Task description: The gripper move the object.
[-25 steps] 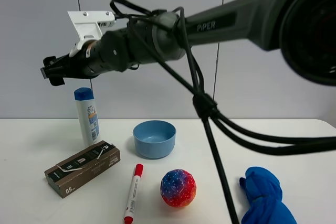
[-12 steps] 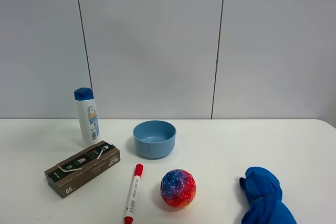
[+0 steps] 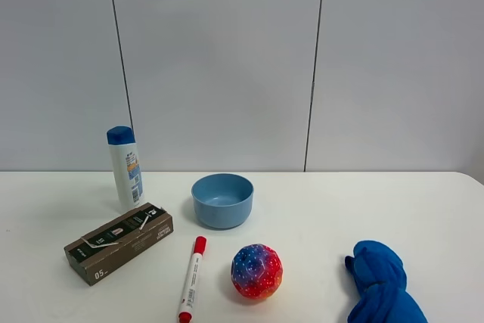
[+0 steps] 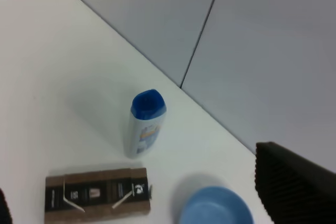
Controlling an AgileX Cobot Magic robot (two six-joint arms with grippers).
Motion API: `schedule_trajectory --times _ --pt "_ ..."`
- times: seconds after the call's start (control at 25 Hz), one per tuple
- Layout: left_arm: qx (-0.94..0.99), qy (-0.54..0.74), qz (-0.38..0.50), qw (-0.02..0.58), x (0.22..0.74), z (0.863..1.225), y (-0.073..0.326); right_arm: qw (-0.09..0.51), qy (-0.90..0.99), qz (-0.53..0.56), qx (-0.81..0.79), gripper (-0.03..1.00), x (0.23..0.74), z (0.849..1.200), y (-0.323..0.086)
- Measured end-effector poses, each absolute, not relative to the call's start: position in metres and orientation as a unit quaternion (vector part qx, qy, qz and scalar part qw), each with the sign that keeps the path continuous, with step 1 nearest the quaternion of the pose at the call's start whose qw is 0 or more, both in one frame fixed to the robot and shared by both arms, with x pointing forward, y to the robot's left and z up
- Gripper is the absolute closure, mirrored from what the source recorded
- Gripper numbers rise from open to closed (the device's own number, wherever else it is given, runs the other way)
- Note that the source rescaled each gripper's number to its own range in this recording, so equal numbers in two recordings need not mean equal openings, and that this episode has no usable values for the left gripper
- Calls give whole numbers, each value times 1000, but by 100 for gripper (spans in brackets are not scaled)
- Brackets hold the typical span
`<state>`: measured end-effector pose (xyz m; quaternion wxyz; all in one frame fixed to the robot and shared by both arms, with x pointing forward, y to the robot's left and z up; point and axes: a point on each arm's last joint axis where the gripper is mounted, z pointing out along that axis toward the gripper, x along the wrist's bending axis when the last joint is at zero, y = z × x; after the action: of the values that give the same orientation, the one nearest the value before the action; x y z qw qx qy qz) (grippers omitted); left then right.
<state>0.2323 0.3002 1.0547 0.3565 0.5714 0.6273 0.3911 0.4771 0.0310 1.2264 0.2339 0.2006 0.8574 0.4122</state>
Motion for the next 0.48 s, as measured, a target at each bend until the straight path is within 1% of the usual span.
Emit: schedule_trajectory --times 0.24,0.48 --pt "571 627 391 356 232 1055 300 251 864 396 187 18 476 1253 -11" --pt "571 627 391 356 232 1055 300 255 864 381 208 18 458 1283 -62"
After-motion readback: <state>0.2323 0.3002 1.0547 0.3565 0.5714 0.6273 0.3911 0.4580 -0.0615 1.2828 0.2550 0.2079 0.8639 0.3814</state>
